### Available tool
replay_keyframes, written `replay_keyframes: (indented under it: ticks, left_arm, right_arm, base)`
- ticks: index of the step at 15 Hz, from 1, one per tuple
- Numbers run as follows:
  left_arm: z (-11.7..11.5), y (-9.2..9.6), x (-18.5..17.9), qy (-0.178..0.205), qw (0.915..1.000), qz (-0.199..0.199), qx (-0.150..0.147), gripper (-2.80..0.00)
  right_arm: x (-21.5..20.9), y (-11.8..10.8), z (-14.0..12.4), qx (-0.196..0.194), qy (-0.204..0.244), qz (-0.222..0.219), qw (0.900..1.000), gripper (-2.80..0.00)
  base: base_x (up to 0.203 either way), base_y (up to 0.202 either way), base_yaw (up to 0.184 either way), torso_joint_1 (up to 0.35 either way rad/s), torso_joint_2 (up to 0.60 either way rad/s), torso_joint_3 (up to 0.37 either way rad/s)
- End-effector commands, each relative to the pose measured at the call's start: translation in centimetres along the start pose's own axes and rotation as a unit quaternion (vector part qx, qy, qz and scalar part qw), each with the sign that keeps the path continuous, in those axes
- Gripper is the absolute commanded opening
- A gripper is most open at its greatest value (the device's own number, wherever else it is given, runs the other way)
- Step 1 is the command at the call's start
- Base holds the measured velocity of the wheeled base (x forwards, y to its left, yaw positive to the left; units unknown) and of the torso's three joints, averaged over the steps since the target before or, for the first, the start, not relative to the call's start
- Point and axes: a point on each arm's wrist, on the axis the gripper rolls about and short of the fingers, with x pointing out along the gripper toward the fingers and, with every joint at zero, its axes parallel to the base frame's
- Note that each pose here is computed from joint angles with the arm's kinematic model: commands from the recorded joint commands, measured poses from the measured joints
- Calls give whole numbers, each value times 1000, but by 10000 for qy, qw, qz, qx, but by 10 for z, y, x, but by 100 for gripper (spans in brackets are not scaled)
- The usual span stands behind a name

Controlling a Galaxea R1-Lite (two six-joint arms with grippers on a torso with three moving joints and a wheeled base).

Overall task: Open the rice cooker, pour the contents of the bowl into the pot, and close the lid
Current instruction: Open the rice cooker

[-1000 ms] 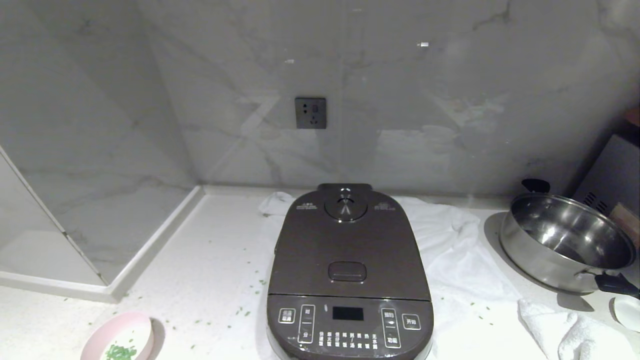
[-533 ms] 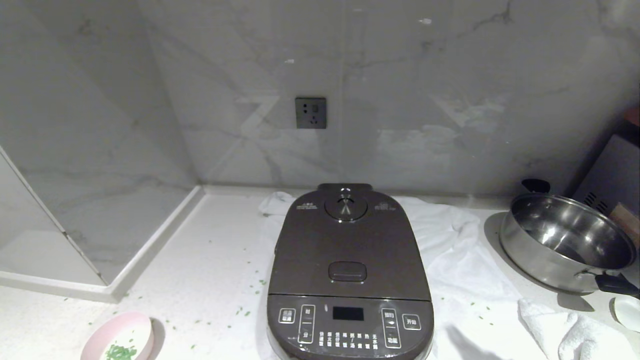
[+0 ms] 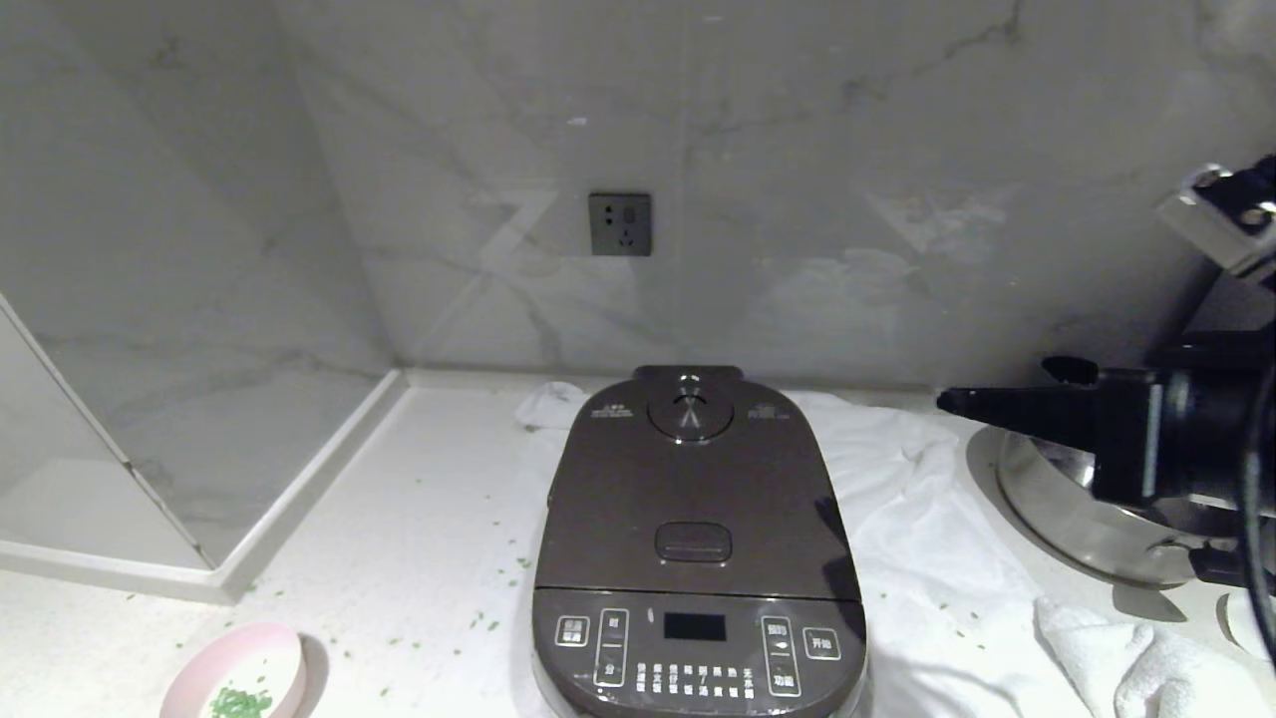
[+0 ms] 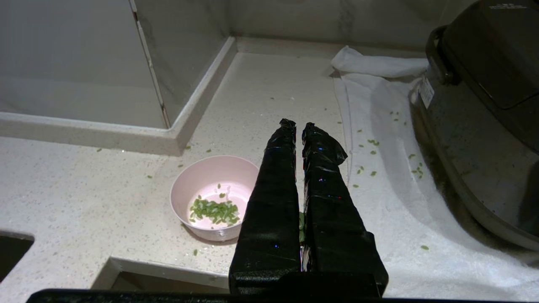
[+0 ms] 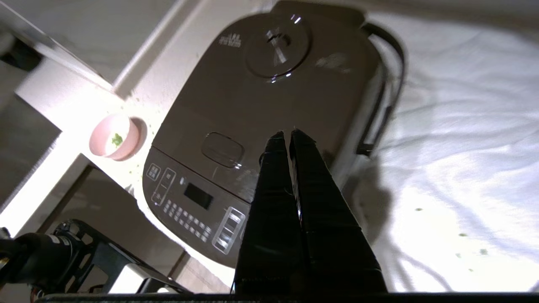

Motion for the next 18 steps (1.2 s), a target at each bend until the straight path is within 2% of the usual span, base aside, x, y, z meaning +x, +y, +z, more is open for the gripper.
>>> replay_keyframes:
  ticks: [1,3,5,7,8,13,18]
  left_arm:
    - [-4,0,1,65,10000,3,-2,-280]
    - [-4,0,1,65,10000,3,-9,-280]
    - [-4,0,1,61,10000,3,-9,-280]
    - [-3,0,1,57,10000,3,-25,-280]
    - [-4,0,1,64,10000,11,-25,-280]
    - [-3,0,1,58,10000,10,-32,-280]
    - [-4,0,1,64,10000,11,-32,-280]
  right_arm:
    - [53,23,-1,3,609,53,9981,-280]
    - [71,40,0,98,875,170,9960,-280]
    - [78,51,2,385,1258,327,9908,-280]
    - [76,59,8,675,1729,941,9781,-280]
    - [79,60,8,722,1876,1020,9743,-280]
    - [108,57,-8,803,2412,1117,9607,-280]
    - [145,39,-16,975,2548,879,9580,-280]
  base:
    - [0,0,0,0,0,0]
    - [0,0,0,0,0,0]
    - [0,0,0,0,0,0]
    - [0,0,0,0,0,0]
    - [0,0,0,0,0,0]
    - [0,0,0,0,0,0]
    - [0,0,0,0,0,0]
